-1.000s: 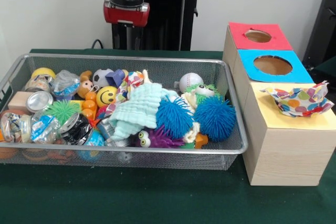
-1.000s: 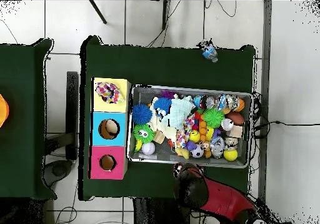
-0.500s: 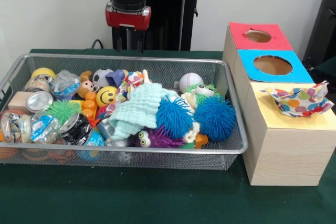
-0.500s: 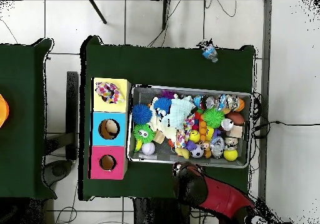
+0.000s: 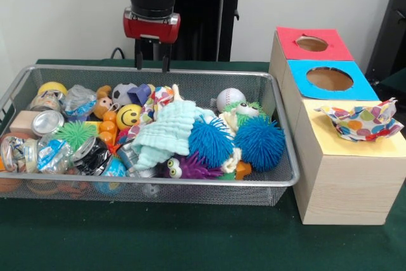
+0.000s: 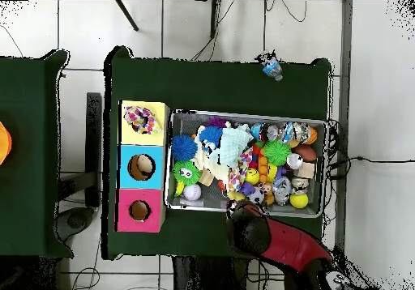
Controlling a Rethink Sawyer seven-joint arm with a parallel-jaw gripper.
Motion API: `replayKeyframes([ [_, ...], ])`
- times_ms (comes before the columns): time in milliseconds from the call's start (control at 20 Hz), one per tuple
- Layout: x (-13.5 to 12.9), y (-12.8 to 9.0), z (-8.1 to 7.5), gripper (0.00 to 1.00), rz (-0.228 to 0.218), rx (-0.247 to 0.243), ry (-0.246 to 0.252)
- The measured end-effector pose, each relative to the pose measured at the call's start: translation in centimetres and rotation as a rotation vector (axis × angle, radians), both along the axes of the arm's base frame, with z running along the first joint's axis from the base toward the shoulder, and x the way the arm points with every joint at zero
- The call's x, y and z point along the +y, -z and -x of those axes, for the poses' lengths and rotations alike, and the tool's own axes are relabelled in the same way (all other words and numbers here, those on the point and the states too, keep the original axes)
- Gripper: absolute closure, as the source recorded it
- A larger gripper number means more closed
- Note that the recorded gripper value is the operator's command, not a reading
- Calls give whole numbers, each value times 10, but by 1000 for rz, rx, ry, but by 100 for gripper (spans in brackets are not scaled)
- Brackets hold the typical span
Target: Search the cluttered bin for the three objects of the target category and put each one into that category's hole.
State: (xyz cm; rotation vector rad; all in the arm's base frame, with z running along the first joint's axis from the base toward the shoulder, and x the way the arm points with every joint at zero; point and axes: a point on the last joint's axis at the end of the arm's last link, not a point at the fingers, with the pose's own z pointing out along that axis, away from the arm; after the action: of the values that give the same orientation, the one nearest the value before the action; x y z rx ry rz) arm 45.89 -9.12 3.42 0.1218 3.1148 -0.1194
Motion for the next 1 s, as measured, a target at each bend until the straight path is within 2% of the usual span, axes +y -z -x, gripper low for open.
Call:
replayKeyframes([
  [400, -10, 7, -20, 0, 8, -17, 14],
  [600, -9, 13, -25, 0, 6, -16, 19],
  [1000, 23, 25, -29, 0, 5, 6, -14],
])
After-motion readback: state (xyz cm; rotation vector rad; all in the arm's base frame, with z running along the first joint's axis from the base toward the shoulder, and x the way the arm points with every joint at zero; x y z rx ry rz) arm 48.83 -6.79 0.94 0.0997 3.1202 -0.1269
